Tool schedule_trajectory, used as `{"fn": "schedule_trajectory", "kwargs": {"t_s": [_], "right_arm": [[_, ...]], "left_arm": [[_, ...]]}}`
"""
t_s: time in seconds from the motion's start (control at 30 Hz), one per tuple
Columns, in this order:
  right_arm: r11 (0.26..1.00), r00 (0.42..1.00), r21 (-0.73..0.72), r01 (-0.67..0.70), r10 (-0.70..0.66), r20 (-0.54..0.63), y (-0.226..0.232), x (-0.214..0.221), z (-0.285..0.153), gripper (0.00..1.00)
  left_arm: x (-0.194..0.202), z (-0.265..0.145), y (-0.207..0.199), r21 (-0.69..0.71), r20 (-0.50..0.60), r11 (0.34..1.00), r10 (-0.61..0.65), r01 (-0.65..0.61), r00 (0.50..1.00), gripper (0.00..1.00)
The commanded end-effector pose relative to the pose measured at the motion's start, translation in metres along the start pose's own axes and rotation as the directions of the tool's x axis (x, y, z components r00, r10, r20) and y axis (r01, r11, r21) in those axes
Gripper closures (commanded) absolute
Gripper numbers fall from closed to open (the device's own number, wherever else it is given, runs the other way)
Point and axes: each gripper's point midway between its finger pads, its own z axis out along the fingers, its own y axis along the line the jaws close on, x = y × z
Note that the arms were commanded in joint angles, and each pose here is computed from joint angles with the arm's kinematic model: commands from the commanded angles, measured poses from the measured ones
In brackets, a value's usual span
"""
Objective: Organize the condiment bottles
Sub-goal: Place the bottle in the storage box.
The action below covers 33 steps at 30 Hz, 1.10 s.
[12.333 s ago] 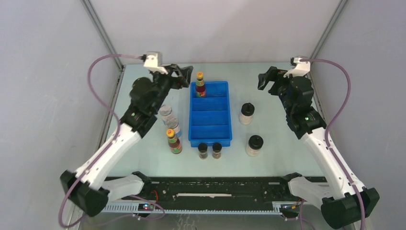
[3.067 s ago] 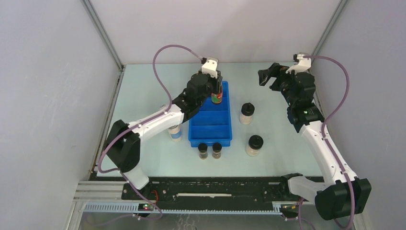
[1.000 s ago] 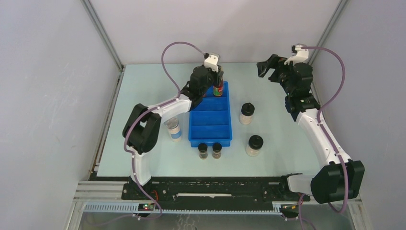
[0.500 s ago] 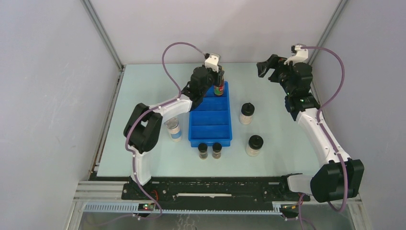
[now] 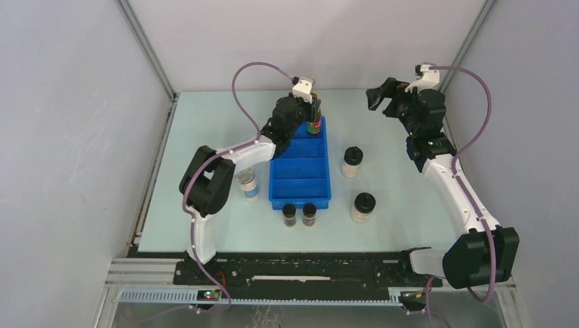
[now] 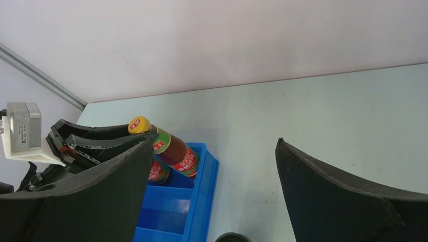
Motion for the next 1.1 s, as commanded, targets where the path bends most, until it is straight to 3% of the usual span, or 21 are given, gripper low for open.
{"fn": "schedule_trajectory", "kwargs": {"t_s": [0.0,1.07], "right_arm": [[0.999,0.998,-0.037,-0.011,0.014,0.063,0.012,-0.025,0.001,0.00],[0.999,0.999,-0.042,-0.004,0.006,0.053,0.014,-0.022,0.001,0.00]], "left_arm": [[-0.061,-0.002,-0.001,0.014,0.208,1.000,-0.002,0.000,0.978,1.00],[-0.022,-0.007,0.006,-0.024,0.174,1.000,0.017,-0.013,0.985,1.00]]}}
